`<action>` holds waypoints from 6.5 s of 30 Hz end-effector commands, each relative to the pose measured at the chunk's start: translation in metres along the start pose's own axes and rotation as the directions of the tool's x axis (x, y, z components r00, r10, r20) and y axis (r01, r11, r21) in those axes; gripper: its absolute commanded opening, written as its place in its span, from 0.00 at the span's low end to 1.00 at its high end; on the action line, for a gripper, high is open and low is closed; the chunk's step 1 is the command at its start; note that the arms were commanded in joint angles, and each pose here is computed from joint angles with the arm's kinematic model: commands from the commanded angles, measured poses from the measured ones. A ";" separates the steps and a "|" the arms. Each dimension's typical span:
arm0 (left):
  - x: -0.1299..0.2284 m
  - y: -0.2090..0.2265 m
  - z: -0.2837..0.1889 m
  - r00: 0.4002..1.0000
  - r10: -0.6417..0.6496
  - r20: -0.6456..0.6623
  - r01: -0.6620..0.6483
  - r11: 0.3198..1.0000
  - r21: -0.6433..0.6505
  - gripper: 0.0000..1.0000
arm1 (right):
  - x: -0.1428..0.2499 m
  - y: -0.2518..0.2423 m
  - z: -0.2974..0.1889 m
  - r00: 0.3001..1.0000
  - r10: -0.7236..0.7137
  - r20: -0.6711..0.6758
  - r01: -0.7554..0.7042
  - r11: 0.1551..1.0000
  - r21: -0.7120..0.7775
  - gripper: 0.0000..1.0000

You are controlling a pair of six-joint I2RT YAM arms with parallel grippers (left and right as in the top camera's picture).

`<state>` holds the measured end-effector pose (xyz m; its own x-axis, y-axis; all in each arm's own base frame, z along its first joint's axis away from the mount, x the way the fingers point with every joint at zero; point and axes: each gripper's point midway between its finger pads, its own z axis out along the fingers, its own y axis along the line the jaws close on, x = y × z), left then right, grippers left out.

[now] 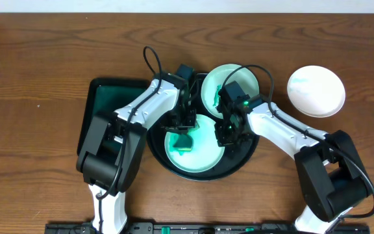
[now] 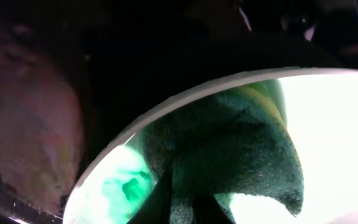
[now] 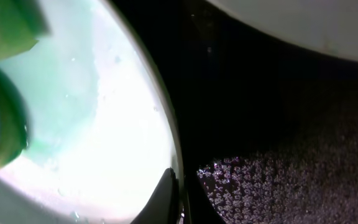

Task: Clean dirty plates on tray and stack at the side
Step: 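Scrub the green plate with the sponge in the left gripper, then wipe the sponge across the plate's lower area with the left gripper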

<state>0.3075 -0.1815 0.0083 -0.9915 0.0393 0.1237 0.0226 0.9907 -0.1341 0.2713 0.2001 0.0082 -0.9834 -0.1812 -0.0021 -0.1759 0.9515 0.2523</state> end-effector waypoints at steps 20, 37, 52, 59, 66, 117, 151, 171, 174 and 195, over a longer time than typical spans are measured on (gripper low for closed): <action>-0.074 0.046 0.001 0.931 0.170 0.323 -0.031 0.919 -0.393 0.07 | 0.006 -0.013 0.001 0.999 0.018 -0.030 -0.016 0.998 0.062 0.01; -0.053 0.026 0.014 0.966 0.087 0.244 -0.025 0.969 -0.245 0.07 | -0.024 0.023 0.000 0.995 -0.057 0.084 0.067 0.991 -0.118 0.21; -0.047 0.020 0.017 0.973 0.063 0.220 -0.017 0.978 -0.207 0.07 | -0.074 0.037 -0.011 0.959 0.013 0.284 0.036 0.986 -0.165 0.28; -0.046 0.021 0.017 0.974 0.055 0.218 -0.009 0.978 -0.206 0.07 | -0.060 0.034 -0.008 0.972 0.106 0.212 -0.068 0.982 -0.178 0.29; -0.046 0.021 0.017 0.974 0.055 0.219 -0.009 0.978 -0.207 0.07 | -0.069 0.040 -0.031 0.955 0.115 0.273 -0.060 0.978 -0.200 0.31; -0.052 0.002 -0.047 0.934 0.057 0.353 -0.018 0.993 -0.113 0.07 | -0.070 0.040 0.047 0.920 0.332 0.209 -0.307 0.941 -0.141 0.01; -0.078 0.049 -0.025 0.950 0.028 0.312 -0.007 0.998 -0.068 0.07 | -0.058 0.034 0.049 0.926 0.335 0.171 -0.322 0.941 -0.104 0.01; -0.026 -0.014 -0.013 0.986 0.147 0.075 -0.164 0.914 0.370 0.07 | -0.052 0.030 0.051 0.942 0.298 0.156 -0.289 0.954 -0.079 0.01; -0.023 -0.022 -0.016 0.985 0.159 0.070 -0.173 0.893 0.416 0.06 | -0.053 0.031 0.050 0.941 0.299 0.157 -0.290 0.954 -0.079 0.01; -0.094 0.111 -0.028 0.937 0.049 0.346 0.062 0.951 -0.304 0.07 | -0.053 0.028 0.050 0.939 0.305 0.155 -0.297 0.952 -0.077 0.01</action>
<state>0.3902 -0.1321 0.0156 -0.9841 0.0574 -0.1682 0.0814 0.9869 -0.1396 0.3423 0.2584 0.0013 -0.9684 0.1963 -0.1536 0.1219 0.9106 0.3950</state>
